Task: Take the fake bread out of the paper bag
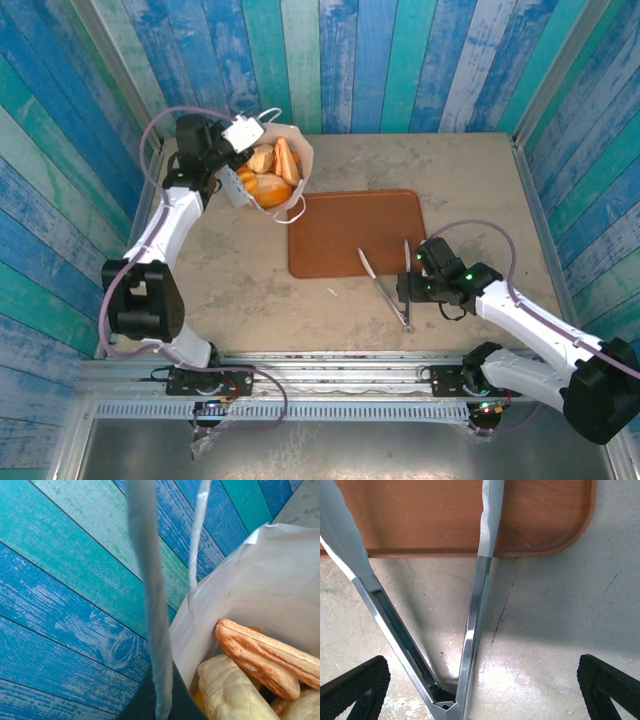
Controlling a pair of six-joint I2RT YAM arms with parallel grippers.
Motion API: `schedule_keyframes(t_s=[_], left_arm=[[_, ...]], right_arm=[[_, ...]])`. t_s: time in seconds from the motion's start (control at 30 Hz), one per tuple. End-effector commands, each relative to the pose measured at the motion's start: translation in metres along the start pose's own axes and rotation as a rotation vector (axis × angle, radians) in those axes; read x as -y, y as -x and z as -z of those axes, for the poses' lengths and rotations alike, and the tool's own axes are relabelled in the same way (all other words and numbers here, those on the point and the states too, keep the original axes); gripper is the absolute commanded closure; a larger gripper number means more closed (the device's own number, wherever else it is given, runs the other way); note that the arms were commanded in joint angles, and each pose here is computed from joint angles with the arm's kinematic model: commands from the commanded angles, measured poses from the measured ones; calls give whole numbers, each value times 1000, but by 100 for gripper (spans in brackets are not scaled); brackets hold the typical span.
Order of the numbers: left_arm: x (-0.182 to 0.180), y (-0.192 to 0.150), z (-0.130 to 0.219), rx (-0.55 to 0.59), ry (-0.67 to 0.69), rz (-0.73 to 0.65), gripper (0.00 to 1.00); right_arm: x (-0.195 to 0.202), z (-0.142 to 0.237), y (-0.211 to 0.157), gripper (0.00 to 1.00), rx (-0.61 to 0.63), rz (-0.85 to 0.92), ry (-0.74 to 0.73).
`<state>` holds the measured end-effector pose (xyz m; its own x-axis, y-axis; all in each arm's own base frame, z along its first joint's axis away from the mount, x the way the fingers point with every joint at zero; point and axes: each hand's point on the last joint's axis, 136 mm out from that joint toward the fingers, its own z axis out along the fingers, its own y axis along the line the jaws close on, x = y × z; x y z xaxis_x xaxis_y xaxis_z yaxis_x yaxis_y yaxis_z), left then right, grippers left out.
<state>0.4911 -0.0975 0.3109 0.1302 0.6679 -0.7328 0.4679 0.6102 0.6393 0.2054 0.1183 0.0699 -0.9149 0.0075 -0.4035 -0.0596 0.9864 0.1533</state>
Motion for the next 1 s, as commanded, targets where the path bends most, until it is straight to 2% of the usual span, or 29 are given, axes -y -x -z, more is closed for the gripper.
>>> schedule_keyframes(t_s=[0.0, 0.23, 0.6, 0.97], left_arm=[[-25, 53, 41, 153, 118, -103, 100], [-6, 58, 57, 191, 74, -89, 100], [31, 44, 90, 186, 46, -57, 100], [52, 33, 94, 194, 4, 16, 100]], right_arm=[[4, -3, -10, 0, -25, -4, -18], [-6, -9, -22, 0, -39, 49, -9], [-10, -20, -32, 0, -70, 77, -9], [-26, -29, -38, 0, -74, 107, 25]])
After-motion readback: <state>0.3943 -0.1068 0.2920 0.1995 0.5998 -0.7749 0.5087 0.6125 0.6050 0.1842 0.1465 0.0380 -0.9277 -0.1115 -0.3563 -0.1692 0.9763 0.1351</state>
